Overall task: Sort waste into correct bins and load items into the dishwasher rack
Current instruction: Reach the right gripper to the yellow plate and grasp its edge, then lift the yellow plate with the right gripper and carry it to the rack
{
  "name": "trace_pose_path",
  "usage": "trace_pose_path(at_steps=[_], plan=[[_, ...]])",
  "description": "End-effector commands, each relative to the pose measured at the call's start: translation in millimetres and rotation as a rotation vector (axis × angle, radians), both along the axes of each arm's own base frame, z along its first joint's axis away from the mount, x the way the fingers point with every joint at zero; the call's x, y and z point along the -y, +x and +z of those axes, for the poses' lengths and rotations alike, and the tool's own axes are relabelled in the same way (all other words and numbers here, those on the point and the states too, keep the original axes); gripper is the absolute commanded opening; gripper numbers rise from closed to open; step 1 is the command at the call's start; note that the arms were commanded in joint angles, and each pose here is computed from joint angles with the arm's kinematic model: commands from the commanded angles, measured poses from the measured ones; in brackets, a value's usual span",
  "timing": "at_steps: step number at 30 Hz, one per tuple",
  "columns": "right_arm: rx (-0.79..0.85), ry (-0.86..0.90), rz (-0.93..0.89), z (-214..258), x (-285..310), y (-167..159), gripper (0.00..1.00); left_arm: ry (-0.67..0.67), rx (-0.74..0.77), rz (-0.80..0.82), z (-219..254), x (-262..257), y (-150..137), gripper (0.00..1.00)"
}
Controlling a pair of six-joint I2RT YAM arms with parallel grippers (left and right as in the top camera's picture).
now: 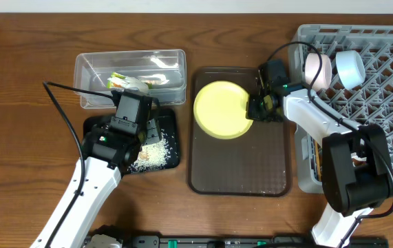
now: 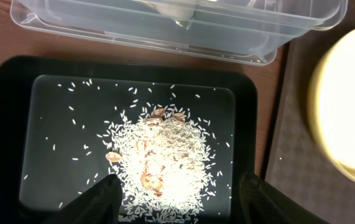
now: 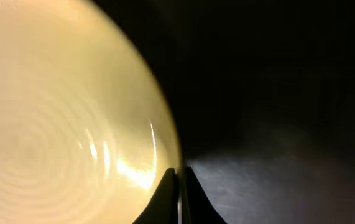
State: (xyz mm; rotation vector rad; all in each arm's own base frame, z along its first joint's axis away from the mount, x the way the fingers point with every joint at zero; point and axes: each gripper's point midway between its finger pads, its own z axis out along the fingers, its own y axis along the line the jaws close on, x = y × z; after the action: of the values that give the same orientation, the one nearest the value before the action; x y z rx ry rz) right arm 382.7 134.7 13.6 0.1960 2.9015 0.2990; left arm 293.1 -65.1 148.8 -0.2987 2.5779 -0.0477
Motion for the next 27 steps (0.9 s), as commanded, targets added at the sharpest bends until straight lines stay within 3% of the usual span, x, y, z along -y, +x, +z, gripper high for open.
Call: trace_pose_path(at_steps=[1, 9, 18, 23, 27], plan=[[-0.007, -0.068, -0.033, -4, 11, -3, 0.01, 0.013, 0.010, 0.014, 3, -4, 2, 0.64], [-0.008, -0.081, -0.051, -2, 19, -2, 0.02, 0.013, 0.011, 0.015, 3, -4, 2, 0.64], [-0.018, -0.035, -0.024, -1, 8, -4, 0.17, 0.013, 0.011, 0.014, 3, -4, 2, 0.64], [-0.018, -0.036, -0.006, -1, 1, -7, 0.07, 0.013, 0.011, 0.015, 3, -4, 2, 0.64], [-0.019, -0.037, -0.004, -1, 1, -8, 0.06, 0.013, 0.011, 0.015, 3, -4, 2, 0.64]])
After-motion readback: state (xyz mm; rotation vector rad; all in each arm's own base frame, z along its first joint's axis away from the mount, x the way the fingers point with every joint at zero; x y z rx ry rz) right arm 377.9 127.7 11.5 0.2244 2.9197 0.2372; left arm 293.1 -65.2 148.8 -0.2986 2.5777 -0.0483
